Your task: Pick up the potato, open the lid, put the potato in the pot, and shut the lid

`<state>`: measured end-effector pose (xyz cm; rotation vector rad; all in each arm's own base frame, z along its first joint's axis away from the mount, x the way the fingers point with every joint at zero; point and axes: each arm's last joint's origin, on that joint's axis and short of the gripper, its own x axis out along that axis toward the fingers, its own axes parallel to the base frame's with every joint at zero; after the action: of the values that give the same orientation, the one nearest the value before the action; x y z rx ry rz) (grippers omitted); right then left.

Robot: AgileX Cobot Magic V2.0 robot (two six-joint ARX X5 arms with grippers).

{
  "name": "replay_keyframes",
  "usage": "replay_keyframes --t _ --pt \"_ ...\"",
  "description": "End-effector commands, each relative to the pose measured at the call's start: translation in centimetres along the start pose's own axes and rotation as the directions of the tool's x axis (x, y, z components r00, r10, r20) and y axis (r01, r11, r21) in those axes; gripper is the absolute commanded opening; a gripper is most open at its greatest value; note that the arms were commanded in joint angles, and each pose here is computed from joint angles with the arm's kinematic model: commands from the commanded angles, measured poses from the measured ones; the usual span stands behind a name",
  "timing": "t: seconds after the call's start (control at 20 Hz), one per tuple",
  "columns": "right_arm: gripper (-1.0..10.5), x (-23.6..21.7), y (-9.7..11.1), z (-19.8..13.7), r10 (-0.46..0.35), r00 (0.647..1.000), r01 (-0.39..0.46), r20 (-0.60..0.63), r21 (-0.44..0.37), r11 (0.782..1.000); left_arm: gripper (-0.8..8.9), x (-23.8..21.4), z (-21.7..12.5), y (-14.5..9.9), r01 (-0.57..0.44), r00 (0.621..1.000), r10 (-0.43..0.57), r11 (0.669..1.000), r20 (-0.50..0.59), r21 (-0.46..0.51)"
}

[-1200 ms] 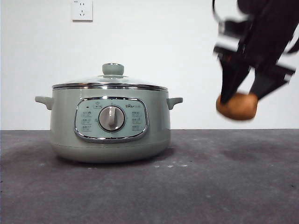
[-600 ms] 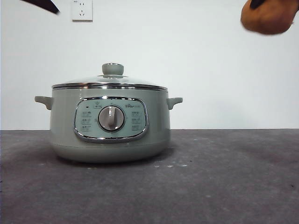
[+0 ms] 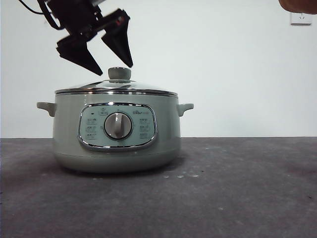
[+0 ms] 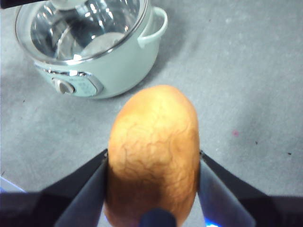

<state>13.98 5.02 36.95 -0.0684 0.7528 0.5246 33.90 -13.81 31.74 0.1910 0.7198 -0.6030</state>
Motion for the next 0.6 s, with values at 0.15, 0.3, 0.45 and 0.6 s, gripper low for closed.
replay_keyframes --t 0.15,0.3,0.45,0.6 --pt "-0.2 -0.01 0.04 0.03 0.003 1.0 -0.003 0.004 -0.009 1.0 5.79 0.99 0.07 -0.07 -0.005 1.0 0.005 1.0 0.004 0.013" --pt "-0.2 -0.01 0.04 0.05 0.003 1.0 -0.003 0.006 -0.01 1.0 3.28 0.98 0.12 -0.1 -0.018 1.0 0.018 1.0 0.008 0.008" --pt "-0.2 -0.01 0.04 0.05 0.003 1.0 -0.003 0.007 -0.01 1.0 3.03 0.98 0.03 -0.11 -0.016 1.0 0.016 1.0 -0.002 0.006" --pt "-0.2 -0.01 0.03 0.05 0.003 1.0 -0.003 0.007 -0.01 1.0 3.03 1.0 0.02 -0.12 -0.013 1.0 0.013 1.0 -0.002 0.006"
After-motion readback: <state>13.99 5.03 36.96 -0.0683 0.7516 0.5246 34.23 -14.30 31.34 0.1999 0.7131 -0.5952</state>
